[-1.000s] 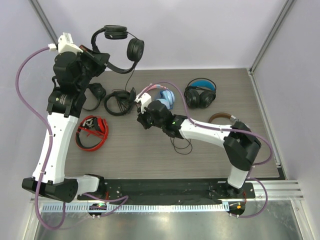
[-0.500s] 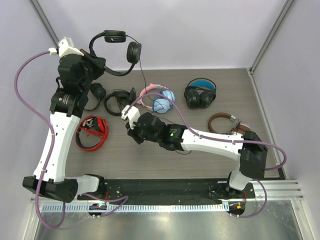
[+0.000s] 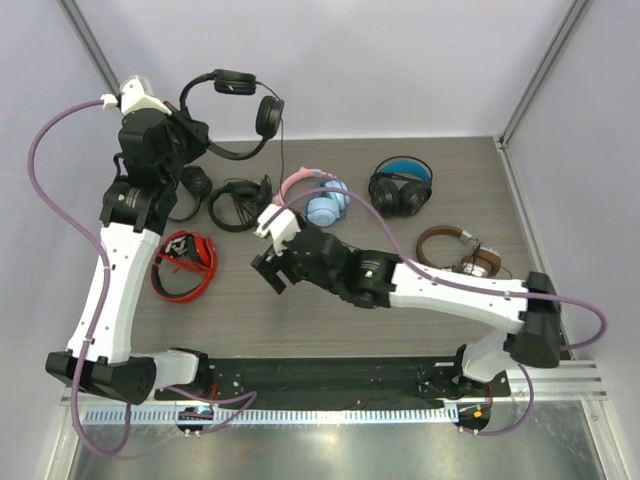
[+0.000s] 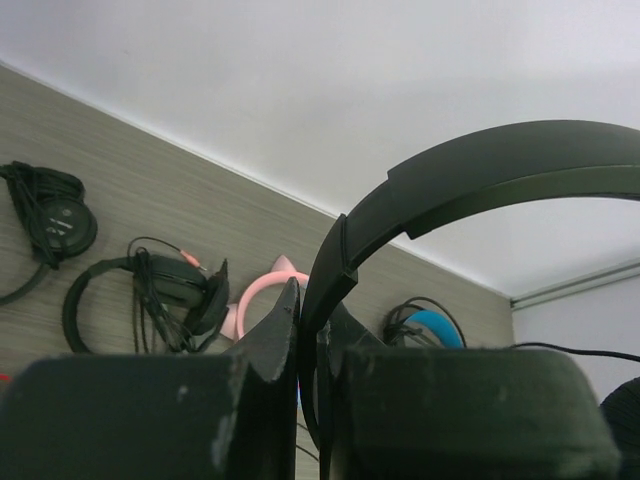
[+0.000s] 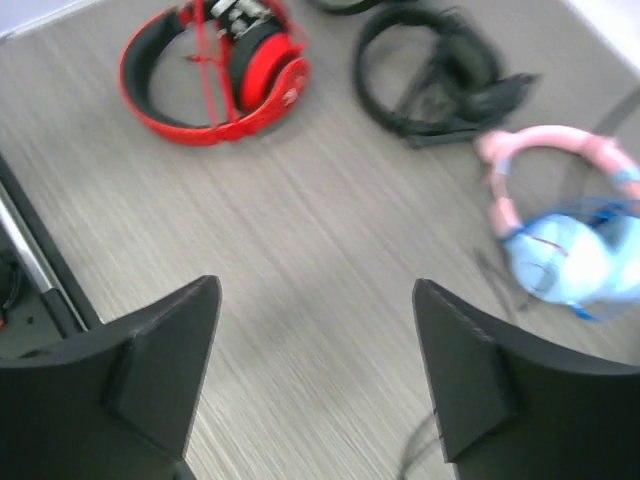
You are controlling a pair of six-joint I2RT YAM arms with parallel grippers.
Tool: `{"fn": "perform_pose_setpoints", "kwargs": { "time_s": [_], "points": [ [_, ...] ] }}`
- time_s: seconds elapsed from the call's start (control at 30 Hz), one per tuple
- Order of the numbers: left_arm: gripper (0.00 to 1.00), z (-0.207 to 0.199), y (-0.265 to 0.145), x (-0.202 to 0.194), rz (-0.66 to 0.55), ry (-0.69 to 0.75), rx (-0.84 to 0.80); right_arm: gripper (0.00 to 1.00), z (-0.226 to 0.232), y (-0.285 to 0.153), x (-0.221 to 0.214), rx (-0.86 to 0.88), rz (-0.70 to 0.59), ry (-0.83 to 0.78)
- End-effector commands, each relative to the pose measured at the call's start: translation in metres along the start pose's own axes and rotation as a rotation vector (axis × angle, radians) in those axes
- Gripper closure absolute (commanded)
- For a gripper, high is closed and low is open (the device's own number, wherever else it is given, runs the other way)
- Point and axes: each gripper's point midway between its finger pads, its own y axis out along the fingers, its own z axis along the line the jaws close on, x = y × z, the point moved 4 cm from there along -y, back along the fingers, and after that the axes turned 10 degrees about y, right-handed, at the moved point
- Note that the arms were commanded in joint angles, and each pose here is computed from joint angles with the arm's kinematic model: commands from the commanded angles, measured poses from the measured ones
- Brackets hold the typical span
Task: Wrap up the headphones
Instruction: Wrap the headphone cable with the right arm
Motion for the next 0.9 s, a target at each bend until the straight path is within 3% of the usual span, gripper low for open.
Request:
{"fn": "perform_pose_setpoints", "kwargs": {
  "time_s": [0.0, 0.13, 0.37, 0.47, 0.6, 0.87],
  "points": [
    [1.0, -0.005, -0.026, 0.043, -0.133, 0.021, -0.016, 0.1, -0.025, -0.053, 0.049, -0.086, -0.166, 0.015],
    [1.0, -0.005, -0.034, 0.047, -0.144, 0.024, -0.019, 0.06, -0.049, -0.081, 0.067, -0.172, -0.242, 0.056],
    [1.0, -0.013, -0.045, 0.053, -0.144, 0.002, -0.072, 0.08, -0.115, -0.072, 0.096, -0.331, -0.382, 0.219],
    [1.0, -0.015, -0.047, 0.054, -0.146, -0.009, -0.084, 0.11, -0.126, -0.058, 0.118, -0.265, -0.458, 0.246],
    [1.0, -0.017, -0.049, 0.055, -0.146, -0.009, -0.094, 0.05, -0.116, -0.019, 0.125, -0.167, -0.434, 0.244],
    [1.0, -0.017, -0.053, 0.057, -0.149, -0.005, -0.099, 0.06, -0.106, 0.011, 0.132, -0.076, -0.465, 0.311]
  ]
}}
